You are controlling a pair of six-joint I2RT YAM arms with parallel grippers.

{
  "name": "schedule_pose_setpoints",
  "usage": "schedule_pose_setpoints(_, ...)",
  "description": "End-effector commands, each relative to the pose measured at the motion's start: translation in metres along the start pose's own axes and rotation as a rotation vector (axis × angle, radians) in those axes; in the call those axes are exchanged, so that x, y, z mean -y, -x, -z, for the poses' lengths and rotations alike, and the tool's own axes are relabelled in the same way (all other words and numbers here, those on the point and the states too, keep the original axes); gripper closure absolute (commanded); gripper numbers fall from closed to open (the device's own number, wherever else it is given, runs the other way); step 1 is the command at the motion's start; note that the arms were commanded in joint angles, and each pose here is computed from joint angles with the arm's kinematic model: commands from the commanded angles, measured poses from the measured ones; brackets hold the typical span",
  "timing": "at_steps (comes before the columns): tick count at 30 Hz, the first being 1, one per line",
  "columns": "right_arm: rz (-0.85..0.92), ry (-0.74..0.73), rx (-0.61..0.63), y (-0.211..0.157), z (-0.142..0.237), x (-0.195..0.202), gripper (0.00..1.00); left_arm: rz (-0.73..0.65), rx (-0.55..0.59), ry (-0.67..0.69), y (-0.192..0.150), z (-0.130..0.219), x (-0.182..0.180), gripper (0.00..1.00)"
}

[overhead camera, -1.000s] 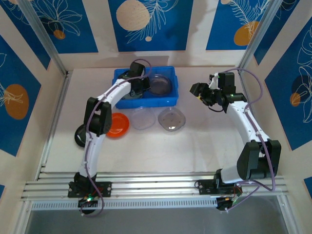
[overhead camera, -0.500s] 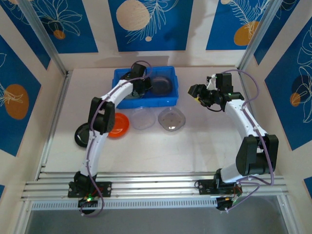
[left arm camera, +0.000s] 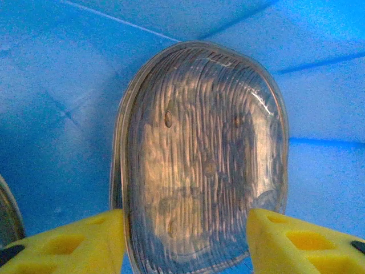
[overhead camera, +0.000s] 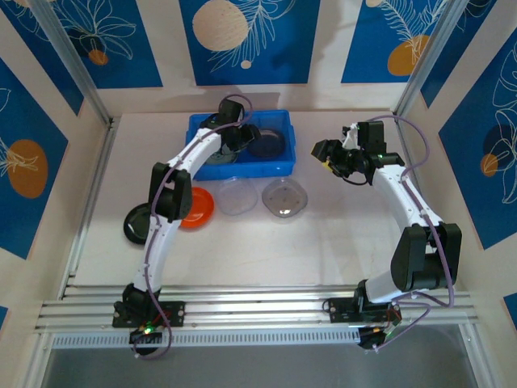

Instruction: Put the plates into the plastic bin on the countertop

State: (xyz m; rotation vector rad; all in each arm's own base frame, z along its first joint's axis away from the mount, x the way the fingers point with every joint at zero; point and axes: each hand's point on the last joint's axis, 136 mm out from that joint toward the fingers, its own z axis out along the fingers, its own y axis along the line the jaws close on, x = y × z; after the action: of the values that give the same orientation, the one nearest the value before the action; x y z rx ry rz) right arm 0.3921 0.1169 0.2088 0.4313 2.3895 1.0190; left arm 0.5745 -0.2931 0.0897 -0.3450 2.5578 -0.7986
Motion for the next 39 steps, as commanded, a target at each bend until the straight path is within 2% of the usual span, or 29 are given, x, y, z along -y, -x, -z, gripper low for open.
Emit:
schedule_pose_setpoints(1,0.018,0.044,0.005,0.005,0.004,-0.018,0.42,-0.026,0.018,0.007,0.007,0.019,0.010,0.43)
schedule_pose_setpoints(11,0.014,0.053,-0.009,0.006,0.000,-0.019,0.42,-0.055,0.040,0.056,0.012,0.037,0.007,0.48)
schedule_pose_setpoints(17,0.019,0.043,0.003,0.006,0.001,-0.016,0.43,-0.092,0.089,0.002,0.024,0.062,0.031,0.49)
schedule_pose_setpoints(21,0.014,0.033,0.005,0.001,0.000,-0.012,0.44,-0.172,0.152,-0.057,0.034,0.093,0.061,0.41)
schedule_pose_setpoints(25,0.009,0.023,0.010,-0.011,0.003,-0.009,0.45,-0.256,0.196,-0.090,0.030,0.130,0.090,0.26)
schedule_pose_setpoints(26,0.014,0.020,0.016,-0.013,0.004,-0.010,0.45,-0.271,0.201,-0.094,0.027,0.138,0.095,0.08)
schedule_pose_setpoints(27,0.020,0.016,0.022,-0.016,0.005,-0.009,0.45,-0.279,0.199,-0.097,0.022,0.145,0.099,0.00)
schedule_pose_setpoints(31,0.025,-0.006,0.034,-0.029,0.010,-0.002,0.45,-0.327,0.167,-0.117,-0.011,0.164,0.110,0.00)
schedule_pose_setpoints(35,0.024,-0.035,0.030,-0.048,0.010,0.014,0.45,-0.438,0.229,-0.213,-0.058,0.191,0.121,0.00)
schedule_pose_setpoints(39,0.013,-0.053,0.017,-0.068,0.008,0.030,0.45,-0.365,0.157,-0.263,-0.098,0.209,0.104,0.00)
